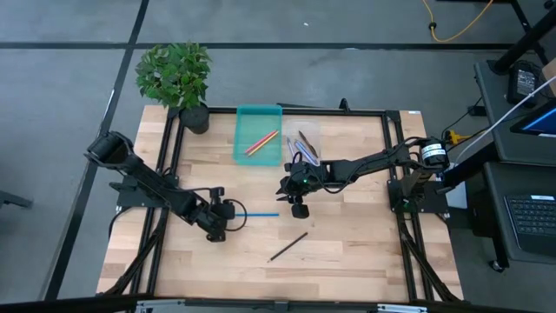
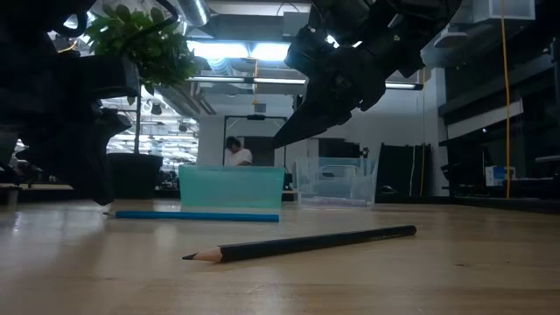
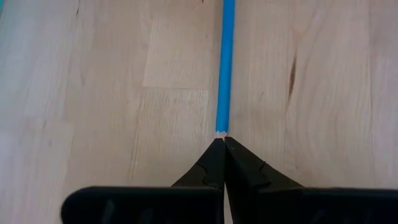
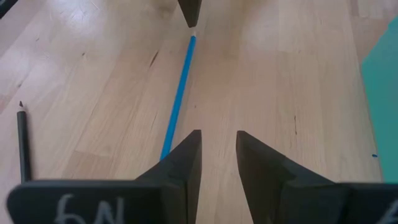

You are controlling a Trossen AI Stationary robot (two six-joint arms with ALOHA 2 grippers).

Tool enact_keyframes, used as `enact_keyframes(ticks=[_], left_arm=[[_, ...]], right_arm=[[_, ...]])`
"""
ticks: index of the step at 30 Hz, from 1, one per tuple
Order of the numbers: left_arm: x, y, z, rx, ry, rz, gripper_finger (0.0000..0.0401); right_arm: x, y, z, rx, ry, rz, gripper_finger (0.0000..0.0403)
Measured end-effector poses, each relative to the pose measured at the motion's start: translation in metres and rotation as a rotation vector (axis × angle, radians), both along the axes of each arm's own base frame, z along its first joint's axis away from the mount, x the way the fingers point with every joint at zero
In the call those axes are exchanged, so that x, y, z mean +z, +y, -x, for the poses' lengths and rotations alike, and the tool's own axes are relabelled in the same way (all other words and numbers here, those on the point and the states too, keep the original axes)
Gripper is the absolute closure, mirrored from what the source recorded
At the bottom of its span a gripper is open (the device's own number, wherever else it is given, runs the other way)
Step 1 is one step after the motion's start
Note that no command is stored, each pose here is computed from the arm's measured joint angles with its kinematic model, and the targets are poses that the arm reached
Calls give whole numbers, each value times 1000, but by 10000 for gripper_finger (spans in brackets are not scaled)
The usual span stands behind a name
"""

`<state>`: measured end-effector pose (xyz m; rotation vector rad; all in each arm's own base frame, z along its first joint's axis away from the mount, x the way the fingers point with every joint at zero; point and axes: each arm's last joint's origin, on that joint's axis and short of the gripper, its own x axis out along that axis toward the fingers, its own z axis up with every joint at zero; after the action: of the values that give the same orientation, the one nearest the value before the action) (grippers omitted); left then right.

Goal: Sort pens & pencils
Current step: Put the blue pencil into the blue bin

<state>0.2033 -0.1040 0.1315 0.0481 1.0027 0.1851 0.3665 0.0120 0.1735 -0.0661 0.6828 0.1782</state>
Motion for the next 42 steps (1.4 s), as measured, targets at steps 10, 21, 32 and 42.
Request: enact_keyframes(ticks=[10,21,32,42], left_arm=[[-7,1,-2,-4,26,-13,401],[-7,2,-3,-3,39,8,401],[-7,2,-3,-8,38,-3,401],[-7,8,-2,-52,62,-100,401]], right_arm=[[0,0,0,-7,1,-10,302],[0,0,0,-4,0,-6,302],[0,0,0,-13,2,-18,302],[0,0,0,-31,4,-40,302]])
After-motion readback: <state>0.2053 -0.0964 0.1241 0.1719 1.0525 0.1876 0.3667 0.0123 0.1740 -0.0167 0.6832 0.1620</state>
